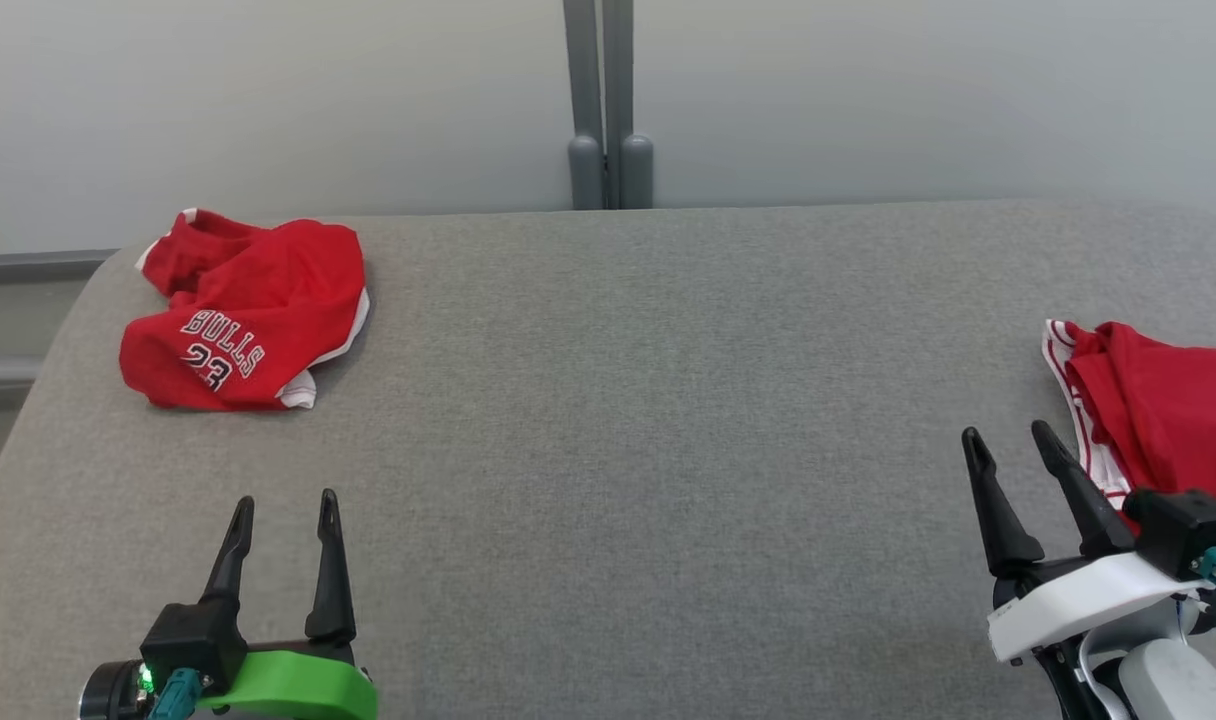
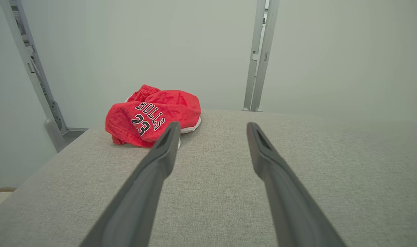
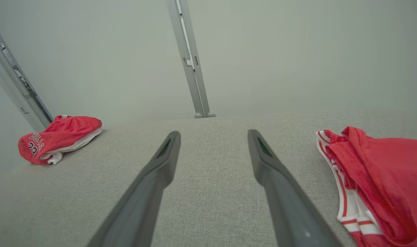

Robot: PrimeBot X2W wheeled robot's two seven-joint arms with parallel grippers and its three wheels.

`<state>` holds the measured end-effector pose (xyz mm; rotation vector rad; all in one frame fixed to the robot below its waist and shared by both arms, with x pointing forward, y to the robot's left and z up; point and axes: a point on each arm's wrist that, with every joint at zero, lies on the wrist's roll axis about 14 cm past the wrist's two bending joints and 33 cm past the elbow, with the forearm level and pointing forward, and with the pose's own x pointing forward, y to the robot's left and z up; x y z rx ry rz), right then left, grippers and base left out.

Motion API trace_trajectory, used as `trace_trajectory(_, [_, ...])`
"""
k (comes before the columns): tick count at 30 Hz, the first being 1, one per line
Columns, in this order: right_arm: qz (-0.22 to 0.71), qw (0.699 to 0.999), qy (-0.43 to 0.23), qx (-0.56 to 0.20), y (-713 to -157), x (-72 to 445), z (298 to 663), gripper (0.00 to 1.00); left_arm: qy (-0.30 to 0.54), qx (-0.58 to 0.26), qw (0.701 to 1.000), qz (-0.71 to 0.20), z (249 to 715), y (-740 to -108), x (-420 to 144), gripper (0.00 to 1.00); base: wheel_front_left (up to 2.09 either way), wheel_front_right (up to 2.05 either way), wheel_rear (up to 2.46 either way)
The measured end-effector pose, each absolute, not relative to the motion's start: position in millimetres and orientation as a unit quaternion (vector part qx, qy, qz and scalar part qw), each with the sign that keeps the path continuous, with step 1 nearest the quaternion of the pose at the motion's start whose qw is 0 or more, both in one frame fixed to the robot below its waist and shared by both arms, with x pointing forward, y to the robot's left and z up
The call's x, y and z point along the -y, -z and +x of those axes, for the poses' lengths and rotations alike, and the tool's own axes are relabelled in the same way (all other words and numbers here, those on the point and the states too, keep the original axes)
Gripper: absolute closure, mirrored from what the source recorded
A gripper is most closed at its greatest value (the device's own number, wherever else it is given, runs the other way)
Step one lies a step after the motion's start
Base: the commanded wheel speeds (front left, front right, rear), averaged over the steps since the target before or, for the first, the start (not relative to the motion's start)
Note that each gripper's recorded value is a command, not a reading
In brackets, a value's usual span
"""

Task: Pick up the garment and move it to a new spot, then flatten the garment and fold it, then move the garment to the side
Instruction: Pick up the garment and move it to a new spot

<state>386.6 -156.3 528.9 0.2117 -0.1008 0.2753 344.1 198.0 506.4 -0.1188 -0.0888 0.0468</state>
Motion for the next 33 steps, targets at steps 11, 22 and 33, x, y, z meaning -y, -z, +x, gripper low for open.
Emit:
trace_trajectory(11, [0.114, 0.964, -0.237, 0.029, -523.4, 78.9, 398.0, 0.0, -0.122, 0.046, 0.99, -0.046, 302.1, -503.4, -257.4, 0.0, 0.0, 0.0, 0.0])
trace_trajectory(22, [0.12, 0.94, -0.318, 0.015, -522.2, 16.4, 397.5, 0.0, -0.201, 0.048, 0.977, -0.045, 257.8, -500.7, -297.5, 0.0, 0.0, 0.0, 0.0])
trace_trajectory(33, [0.122, 0.939, -0.32, 0.031, -530.5, 17.1, 405.5, 0.0, -0.167, 0.024, 0.984, -0.049, 283.7, -506.8, -294.1, 0.0, 0.0, 0.0, 0.0])
